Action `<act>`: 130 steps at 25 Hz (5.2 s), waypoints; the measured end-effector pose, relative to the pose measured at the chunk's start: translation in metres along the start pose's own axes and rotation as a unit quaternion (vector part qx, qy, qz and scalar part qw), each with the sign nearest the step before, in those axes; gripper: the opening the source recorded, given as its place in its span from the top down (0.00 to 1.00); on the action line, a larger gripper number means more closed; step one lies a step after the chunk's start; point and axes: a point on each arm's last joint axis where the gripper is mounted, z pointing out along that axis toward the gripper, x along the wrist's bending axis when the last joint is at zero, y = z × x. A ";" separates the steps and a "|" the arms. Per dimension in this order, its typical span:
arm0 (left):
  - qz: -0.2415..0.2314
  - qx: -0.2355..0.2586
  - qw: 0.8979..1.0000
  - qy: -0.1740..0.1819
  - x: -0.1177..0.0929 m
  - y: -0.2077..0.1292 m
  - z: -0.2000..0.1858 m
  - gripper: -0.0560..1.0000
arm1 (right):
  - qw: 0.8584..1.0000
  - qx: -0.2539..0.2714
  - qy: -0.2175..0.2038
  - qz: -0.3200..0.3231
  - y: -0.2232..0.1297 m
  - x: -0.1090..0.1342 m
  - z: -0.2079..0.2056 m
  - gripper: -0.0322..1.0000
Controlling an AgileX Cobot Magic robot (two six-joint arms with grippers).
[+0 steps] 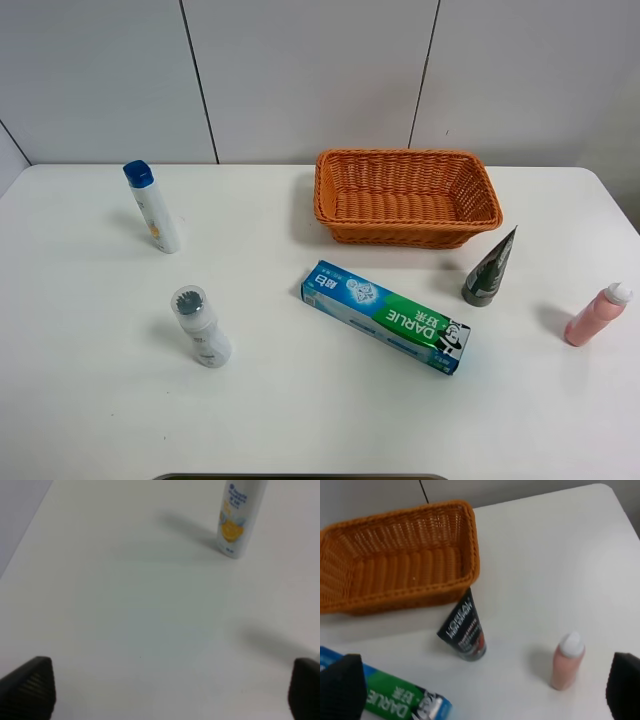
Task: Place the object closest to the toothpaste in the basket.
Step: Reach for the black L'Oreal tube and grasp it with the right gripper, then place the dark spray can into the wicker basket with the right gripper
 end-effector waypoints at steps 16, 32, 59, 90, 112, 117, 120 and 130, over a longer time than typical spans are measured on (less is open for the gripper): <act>0.000 0.000 1.000 0.000 0.000 0.000 0.000 0.06 | 0.985 0.124 -0.023 0.116 0.044 0.017 0.113 0.01; 0.000 0.000 1.000 0.000 0.000 0.000 0.000 0.06 | 0.946 0.256 -0.050 0.193 0.019 0.024 0.214 0.01; 0.000 0.000 1.000 0.000 0.000 0.000 0.000 0.06 | 0.907 0.345 -0.105 0.218 -0.033 0.016 0.300 0.01; 0.000 0.000 1.000 0.000 0.000 0.000 0.000 0.06 | 0.896 0.369 -0.121 0.217 -0.059 0.011 0.331 0.47; 0.000 0.000 1.000 0.000 0.000 0.000 0.000 0.06 | 0.896 0.369 -0.120 0.216 -0.059 0.011 0.331 0.63; 0.000 0.000 1.000 0.000 0.000 0.000 0.000 0.06 | 0.896 0.369 -0.120 0.216 -0.059 0.011 0.331 0.63; 0.000 0.000 1.000 0.000 0.000 0.000 0.000 0.06 | 0.896 0.369 -0.120 0.216 -0.059 0.011 0.331 0.63; 0.000 0.000 1.000 0.000 0.000 0.000 0.000 0.06 | 0.899 0.364 -0.115 0.214 -0.047 0.014 0.315 0.63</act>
